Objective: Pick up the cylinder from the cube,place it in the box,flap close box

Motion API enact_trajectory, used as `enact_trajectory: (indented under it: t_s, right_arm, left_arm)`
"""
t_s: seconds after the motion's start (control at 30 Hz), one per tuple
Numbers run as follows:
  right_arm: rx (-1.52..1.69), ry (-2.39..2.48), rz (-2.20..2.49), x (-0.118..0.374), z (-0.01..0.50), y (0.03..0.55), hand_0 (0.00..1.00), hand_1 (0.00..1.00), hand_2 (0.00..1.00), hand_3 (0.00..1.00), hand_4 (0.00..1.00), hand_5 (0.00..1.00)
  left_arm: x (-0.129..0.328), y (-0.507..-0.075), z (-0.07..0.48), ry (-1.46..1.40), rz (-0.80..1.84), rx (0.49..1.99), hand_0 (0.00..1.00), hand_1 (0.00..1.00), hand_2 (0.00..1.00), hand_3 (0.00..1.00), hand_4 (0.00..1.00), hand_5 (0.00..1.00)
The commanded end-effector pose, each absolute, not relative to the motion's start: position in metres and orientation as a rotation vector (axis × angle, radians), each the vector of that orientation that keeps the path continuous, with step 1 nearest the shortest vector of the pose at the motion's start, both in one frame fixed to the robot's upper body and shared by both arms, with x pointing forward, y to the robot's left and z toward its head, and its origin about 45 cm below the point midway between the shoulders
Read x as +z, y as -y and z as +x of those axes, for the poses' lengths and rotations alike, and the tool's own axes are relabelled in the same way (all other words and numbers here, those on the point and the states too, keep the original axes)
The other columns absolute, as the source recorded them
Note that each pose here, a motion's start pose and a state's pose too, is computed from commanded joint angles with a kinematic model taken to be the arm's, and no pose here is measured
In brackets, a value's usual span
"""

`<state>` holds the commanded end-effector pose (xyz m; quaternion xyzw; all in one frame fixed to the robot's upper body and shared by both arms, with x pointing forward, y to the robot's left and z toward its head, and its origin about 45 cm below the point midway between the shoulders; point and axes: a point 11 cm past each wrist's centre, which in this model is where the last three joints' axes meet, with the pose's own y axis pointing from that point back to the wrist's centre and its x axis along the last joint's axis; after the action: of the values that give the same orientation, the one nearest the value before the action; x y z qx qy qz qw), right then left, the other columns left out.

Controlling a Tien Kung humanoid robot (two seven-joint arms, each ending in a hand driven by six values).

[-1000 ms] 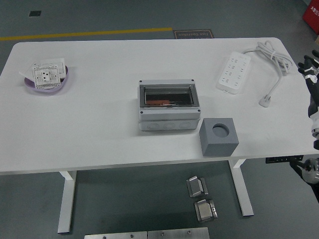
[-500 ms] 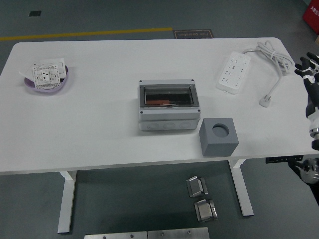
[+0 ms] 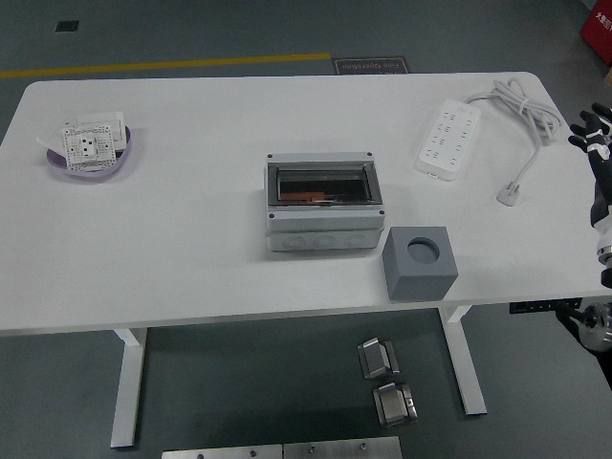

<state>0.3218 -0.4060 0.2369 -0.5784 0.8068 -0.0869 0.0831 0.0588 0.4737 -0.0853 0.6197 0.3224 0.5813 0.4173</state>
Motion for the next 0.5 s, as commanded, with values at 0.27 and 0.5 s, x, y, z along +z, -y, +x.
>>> enact_trajectory:
  t_s: [0.27,0.5]
  right_arm:
    - [-0.255,-2.409,-1.727,0.2367,0.3237,0.4045,0.683,0.650,0.700,0.683,0.720,0.467]
    - [-0.258,-2.400,-1.731,0.2381,0.3260,0.4015,0.679,0.649,0.697,0.681,0.715,0.468]
  left_arm:
    - [-0.0860,-0.4726,0.0583,-0.817,1.563,1.454,0.632,0.644,0.603,0.627,0.655,0.313]
    - [-0.0859,-0.4722,0.0603,-0.819,1.561,1.460,0.632,0.644,0.604,0.627,0.654,0.315]
